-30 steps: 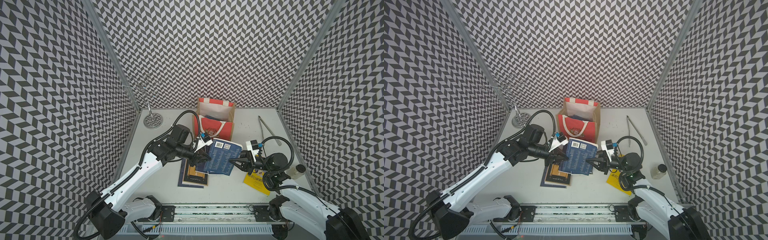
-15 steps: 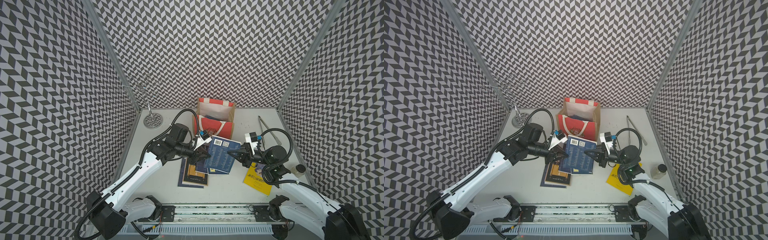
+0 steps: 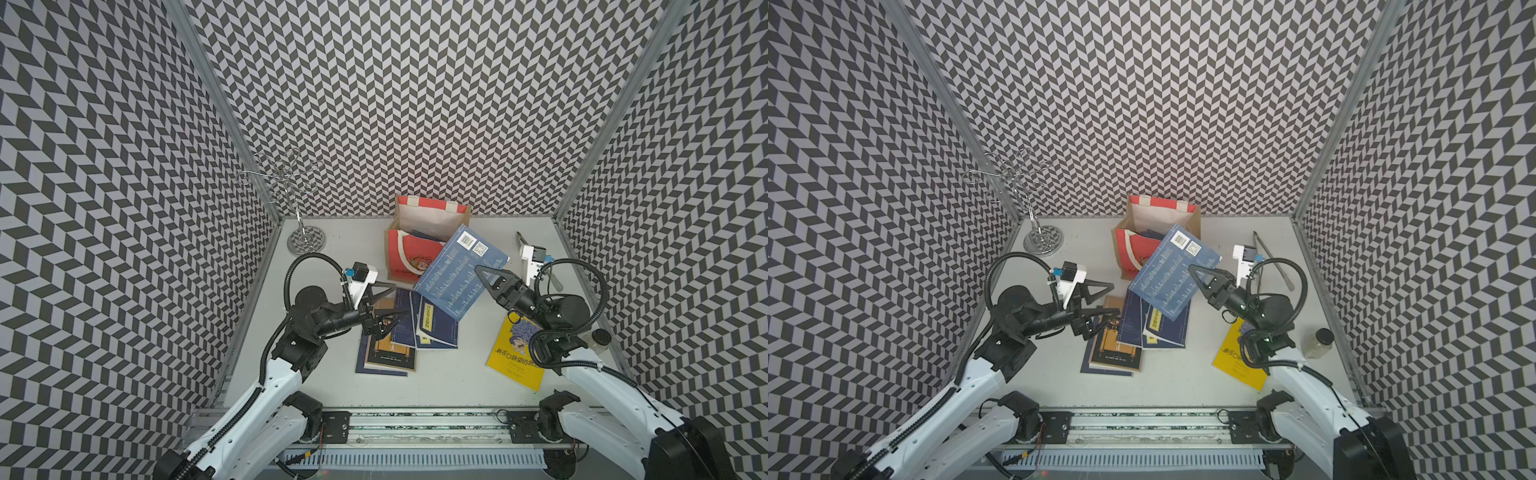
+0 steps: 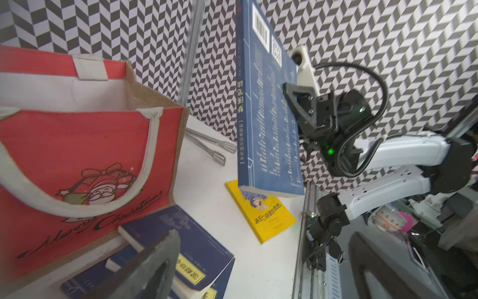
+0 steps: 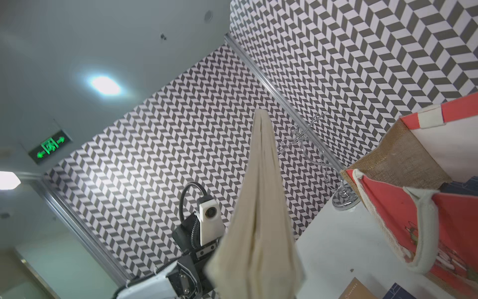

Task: Put the books into the canvas bag
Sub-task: Pick up the book from the center of the board.

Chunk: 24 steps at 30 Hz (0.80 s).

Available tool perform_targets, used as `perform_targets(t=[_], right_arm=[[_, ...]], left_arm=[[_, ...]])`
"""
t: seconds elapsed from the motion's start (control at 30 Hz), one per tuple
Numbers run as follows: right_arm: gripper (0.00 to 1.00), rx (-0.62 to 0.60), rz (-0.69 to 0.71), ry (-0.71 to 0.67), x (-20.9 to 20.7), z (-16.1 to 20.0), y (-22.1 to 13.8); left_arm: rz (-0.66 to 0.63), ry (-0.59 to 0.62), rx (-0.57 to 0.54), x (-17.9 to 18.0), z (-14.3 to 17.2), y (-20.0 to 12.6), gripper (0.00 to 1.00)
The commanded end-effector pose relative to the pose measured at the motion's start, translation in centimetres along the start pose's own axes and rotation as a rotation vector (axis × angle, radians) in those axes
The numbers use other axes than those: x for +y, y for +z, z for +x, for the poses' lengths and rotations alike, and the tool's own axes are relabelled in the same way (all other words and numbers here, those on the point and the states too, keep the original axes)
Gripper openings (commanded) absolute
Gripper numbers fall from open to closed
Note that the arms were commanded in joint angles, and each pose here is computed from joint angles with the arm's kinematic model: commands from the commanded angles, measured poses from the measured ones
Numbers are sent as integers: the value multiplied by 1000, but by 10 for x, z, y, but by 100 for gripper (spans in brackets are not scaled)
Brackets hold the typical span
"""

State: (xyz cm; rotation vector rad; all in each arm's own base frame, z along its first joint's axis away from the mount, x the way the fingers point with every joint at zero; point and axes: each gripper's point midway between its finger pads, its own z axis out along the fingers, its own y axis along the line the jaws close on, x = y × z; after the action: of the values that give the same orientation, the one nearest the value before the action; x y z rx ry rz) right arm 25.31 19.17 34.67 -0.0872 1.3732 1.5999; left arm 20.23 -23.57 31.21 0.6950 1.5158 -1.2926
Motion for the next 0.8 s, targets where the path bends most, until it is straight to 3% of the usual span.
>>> perform_targets(t=[0.0, 0.37, 0.77], right_arm=[[0, -177, -138, 109, 36, -33, -11], [0, -229, -90, 169, 31, -29, -12], [0, -323, -28, 97, 24, -25, -15]], left_arm=[[63, 12, -188, -18, -38, 2, 100], [71, -16, -276, -27, -38, 53, 99], [136, -49, -240, -40, -35, 98, 76]])
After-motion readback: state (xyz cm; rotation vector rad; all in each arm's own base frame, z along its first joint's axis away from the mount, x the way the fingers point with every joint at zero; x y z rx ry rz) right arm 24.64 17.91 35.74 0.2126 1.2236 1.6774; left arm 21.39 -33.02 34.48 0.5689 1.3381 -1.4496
